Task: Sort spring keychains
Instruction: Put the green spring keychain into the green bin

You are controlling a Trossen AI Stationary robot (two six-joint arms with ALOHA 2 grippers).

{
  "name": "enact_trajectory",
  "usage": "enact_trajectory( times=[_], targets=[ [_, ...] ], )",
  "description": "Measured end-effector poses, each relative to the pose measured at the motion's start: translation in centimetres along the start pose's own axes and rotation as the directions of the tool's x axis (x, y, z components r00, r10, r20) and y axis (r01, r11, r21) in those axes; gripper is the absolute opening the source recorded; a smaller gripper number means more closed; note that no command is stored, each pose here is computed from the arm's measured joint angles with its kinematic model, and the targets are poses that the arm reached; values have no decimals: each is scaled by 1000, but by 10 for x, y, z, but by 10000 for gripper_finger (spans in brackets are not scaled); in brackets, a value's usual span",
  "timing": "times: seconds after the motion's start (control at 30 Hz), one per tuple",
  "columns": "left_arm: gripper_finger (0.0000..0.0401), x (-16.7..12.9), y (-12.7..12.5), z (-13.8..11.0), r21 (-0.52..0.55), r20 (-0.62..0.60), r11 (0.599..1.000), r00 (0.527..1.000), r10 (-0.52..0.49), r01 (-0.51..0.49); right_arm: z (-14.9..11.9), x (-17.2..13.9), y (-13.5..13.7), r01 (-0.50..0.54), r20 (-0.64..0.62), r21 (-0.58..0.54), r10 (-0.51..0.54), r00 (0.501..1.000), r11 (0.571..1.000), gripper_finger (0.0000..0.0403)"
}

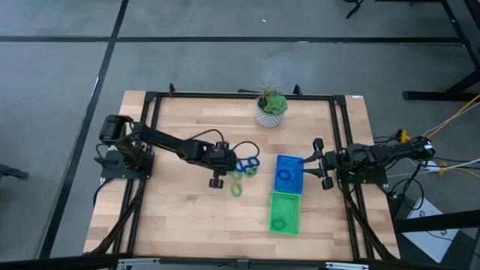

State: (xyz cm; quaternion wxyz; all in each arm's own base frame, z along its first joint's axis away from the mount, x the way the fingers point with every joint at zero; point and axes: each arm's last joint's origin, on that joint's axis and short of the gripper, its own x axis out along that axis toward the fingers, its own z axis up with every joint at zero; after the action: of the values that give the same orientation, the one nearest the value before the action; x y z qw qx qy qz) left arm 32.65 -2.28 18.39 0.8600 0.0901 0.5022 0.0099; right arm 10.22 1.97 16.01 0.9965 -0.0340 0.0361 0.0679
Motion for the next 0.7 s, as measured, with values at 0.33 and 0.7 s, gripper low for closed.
enact_trajectory(
  times=[0.33,0.7],
  targets=[
    [38,-54,10,9,-16,172,998,984,55,-54,0,0,0,0,0,0,0,1000,1000,136],
    [38,-102,17,10,-34,328,997,942,76,-69,0,0,0,0,0,0,0,1000,1000,136]
  ],
)
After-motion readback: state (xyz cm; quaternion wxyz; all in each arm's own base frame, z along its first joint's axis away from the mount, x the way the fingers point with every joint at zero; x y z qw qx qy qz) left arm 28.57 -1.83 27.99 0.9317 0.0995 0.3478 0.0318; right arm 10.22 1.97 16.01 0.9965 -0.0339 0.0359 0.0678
